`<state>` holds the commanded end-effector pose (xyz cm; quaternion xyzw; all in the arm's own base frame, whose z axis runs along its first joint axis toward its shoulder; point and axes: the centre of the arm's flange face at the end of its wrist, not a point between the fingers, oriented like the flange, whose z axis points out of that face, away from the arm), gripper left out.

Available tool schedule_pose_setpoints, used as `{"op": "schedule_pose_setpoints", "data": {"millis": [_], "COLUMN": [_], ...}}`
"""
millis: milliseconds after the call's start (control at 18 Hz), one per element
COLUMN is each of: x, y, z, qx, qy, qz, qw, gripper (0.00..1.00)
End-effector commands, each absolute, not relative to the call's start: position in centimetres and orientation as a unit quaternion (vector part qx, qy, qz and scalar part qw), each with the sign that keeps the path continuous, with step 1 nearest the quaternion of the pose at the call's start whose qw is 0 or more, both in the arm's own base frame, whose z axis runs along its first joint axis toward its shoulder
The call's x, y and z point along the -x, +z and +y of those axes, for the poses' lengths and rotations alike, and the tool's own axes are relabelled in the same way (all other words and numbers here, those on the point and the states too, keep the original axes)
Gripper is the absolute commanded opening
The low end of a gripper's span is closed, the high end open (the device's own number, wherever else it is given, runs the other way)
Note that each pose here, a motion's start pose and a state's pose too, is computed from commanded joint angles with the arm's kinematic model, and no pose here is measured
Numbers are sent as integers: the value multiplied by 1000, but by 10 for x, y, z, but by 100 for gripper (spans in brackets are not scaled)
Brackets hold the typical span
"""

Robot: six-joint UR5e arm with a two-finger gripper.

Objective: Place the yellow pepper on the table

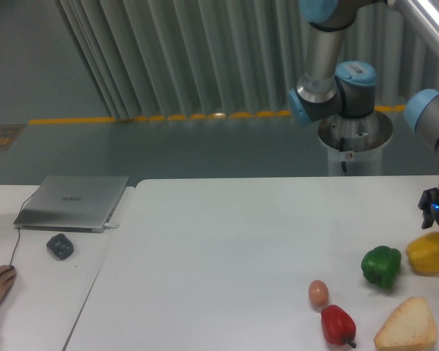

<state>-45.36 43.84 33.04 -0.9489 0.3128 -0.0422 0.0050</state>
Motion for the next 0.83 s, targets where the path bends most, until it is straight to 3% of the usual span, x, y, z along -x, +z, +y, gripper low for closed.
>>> {"op": "schedule_pose_setpoints", "data": {"millis": [389,833], "x": [457,460], "y": [361,368], "z": [447,447], "qx": [950,947], "qy": [12,28], "qz": [312,319], "qw": [16,22], "gripper": [100,100]}}
